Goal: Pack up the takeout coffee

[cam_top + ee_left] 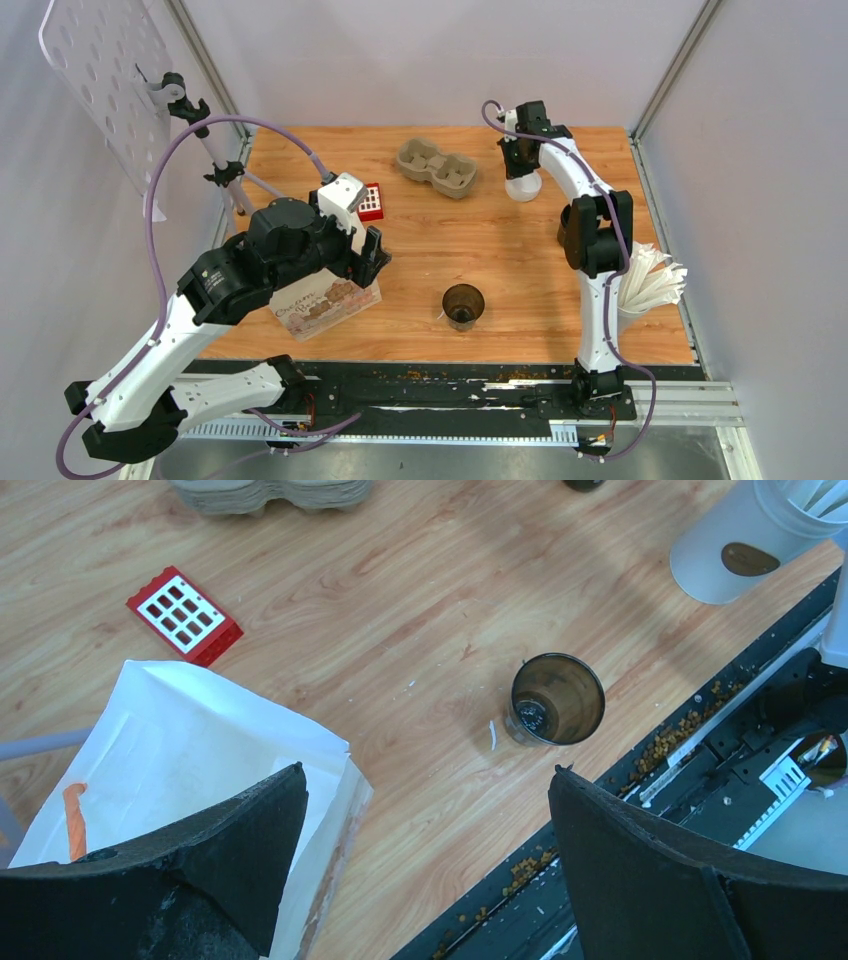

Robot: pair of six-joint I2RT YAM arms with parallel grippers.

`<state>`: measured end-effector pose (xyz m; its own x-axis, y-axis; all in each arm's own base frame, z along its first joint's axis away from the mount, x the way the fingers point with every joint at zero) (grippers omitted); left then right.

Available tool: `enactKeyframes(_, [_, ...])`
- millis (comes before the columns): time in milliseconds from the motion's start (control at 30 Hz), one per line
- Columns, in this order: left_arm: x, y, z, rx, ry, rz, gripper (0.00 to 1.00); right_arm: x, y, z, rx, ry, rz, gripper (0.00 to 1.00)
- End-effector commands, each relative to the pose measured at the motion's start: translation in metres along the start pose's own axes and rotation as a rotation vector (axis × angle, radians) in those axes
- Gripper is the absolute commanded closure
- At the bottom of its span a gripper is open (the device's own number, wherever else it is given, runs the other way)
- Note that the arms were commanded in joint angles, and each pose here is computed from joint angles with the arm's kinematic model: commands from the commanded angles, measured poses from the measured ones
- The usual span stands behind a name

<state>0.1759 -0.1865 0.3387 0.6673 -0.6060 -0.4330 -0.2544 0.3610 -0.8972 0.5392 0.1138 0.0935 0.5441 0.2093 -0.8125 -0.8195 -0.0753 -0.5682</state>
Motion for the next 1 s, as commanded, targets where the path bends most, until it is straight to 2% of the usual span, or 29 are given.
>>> enactKeyframes(0, [-0.003,-0.009,-0.003,-0.007,0.015,-0.045,0.03,-0.035,-0.036,0.006,-0.016,-0.02,-0.118,1.0])
enactKeyframes(133, [-0.005,-0.008,-0.002,-0.007,0.013,-0.043,0.03,-0.035,-0.036,0.005,-0.013,-0.011,-0.128,1.0])
enactKeyframes(167, [-0.004,-0.008,-0.002,-0.008,0.013,-0.041,0.03,-0.034,-0.037,0.003,-0.009,0.002,-0.129,0.97])
enactKeyframes(267, [-0.004,-0.007,-0.002,-0.008,0.013,-0.038,0.03,-0.024,-0.031,-0.001,-0.008,0.014,-0.106,0.8])
enactKeyframes(333, [-0.004,-0.006,-0.002,-0.008,0.013,-0.036,0.03,-0.018,-0.027,0.0,-0.004,0.008,-0.088,0.76])
enactKeyframes(633, [-0.003,-0.004,-0.001,-0.001,0.004,-0.029,0.03,-0.004,-0.021,-0.002,-0.002,0.01,-0.063,0.82])
enactKeyframes(967, [-0.001,-0.004,-0.001,0.0,0.005,-0.028,0.03,0.0,-0.019,-0.003,0.0,0.011,-0.054,0.81])
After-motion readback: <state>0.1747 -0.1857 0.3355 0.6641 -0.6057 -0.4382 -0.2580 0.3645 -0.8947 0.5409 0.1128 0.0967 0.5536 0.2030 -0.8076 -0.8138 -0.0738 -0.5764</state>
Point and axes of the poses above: each gripper's point midway between its finger pads, its own x axis out along the fingers, its own z axis along the line the jaws close on, y = z × x, the point moved 1 cm from there along -x, back along the fingers, and after that the axes turned 12 degrees about x, right-handed, at the moved point
